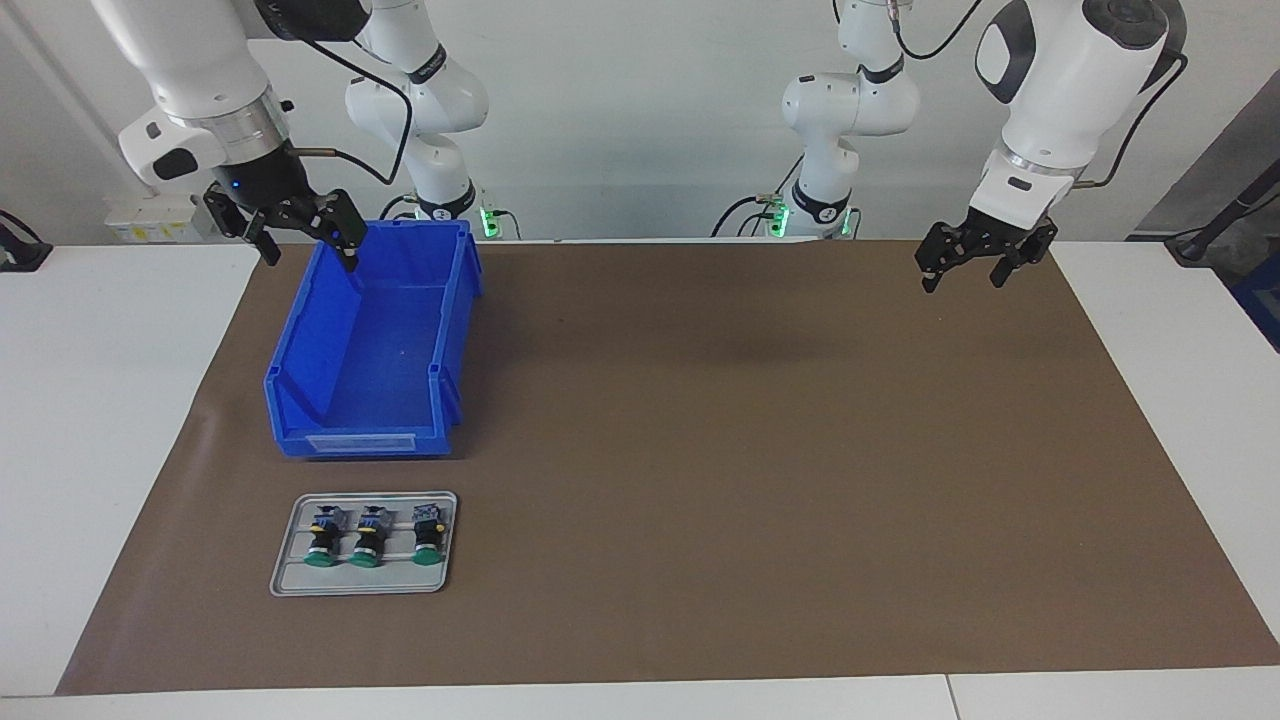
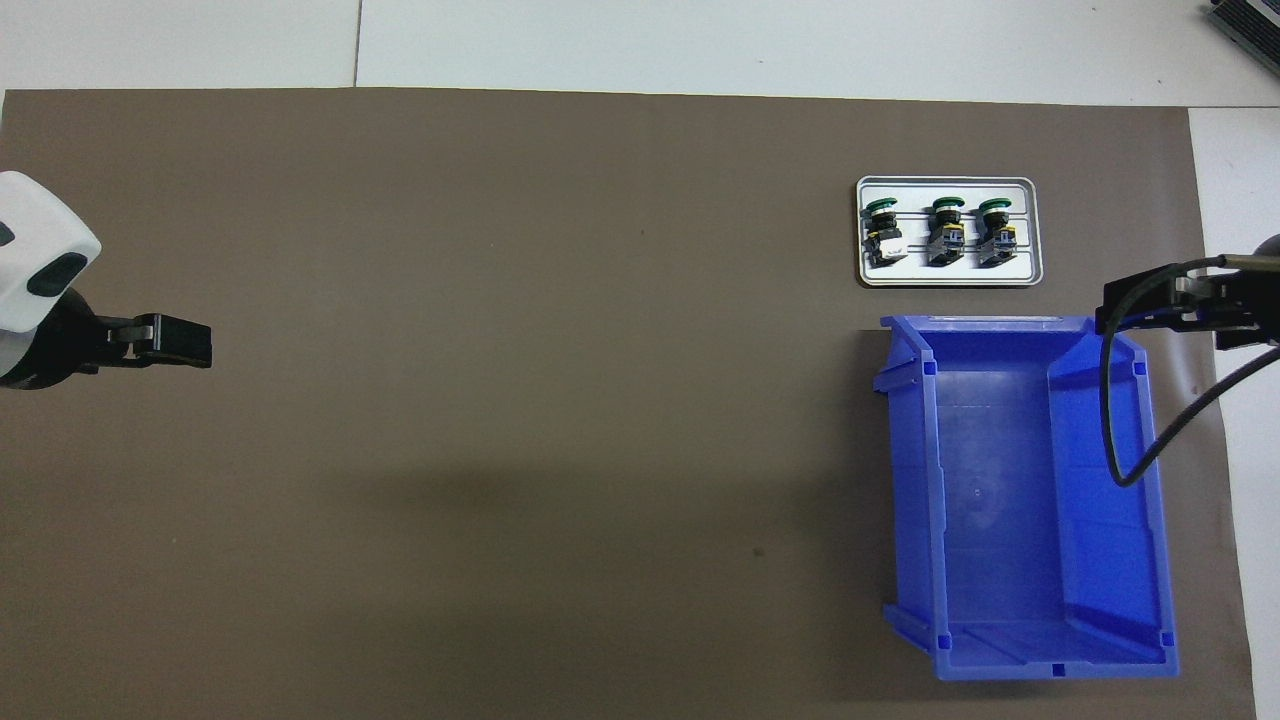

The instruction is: Place and press button with both arms

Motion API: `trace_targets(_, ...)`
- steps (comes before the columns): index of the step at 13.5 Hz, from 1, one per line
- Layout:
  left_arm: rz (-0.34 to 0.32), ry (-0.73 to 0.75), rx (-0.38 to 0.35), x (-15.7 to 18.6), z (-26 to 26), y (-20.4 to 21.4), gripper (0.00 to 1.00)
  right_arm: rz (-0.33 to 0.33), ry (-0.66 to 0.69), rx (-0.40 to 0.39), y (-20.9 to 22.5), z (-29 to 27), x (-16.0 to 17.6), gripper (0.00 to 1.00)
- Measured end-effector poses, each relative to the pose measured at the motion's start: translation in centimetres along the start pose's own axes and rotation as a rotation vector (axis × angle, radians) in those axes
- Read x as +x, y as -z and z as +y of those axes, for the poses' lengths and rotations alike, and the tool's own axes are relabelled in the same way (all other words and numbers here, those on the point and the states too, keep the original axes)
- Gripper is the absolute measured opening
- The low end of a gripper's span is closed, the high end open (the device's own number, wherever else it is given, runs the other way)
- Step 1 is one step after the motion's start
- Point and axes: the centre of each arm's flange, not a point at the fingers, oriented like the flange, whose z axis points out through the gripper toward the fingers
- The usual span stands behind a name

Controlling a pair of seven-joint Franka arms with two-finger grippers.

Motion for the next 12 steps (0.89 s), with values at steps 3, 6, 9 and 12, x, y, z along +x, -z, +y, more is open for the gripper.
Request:
trace_targets(3, 0.000, 0.000, 0.000, 0.0, 0.0, 0.0, 1.00, 0.000, -0.003, 0.000, 0.0, 0.2, 0.0, 1.00)
trace_targets(6, 0.000, 0.000, 0.000, 0.0, 0.0, 0.0, 1.00, -0.005, -0.006, 0.000, -0.2, 0.3, 0.0, 1.00)
trace_targets(9, 0.000, 0.000, 0.000, 0.0, 0.0, 0.0, 1.00, 0.014, -0.010, 0.010, -1.5, 0.4, 0.7, 0.96)
trace_targets(12, 0.000, 0.000, 0.000, 0.0, 0.0, 0.0, 1.00, 0.061, -0.019, 0.018, -4.1, 0.5, 2.4, 0.89)
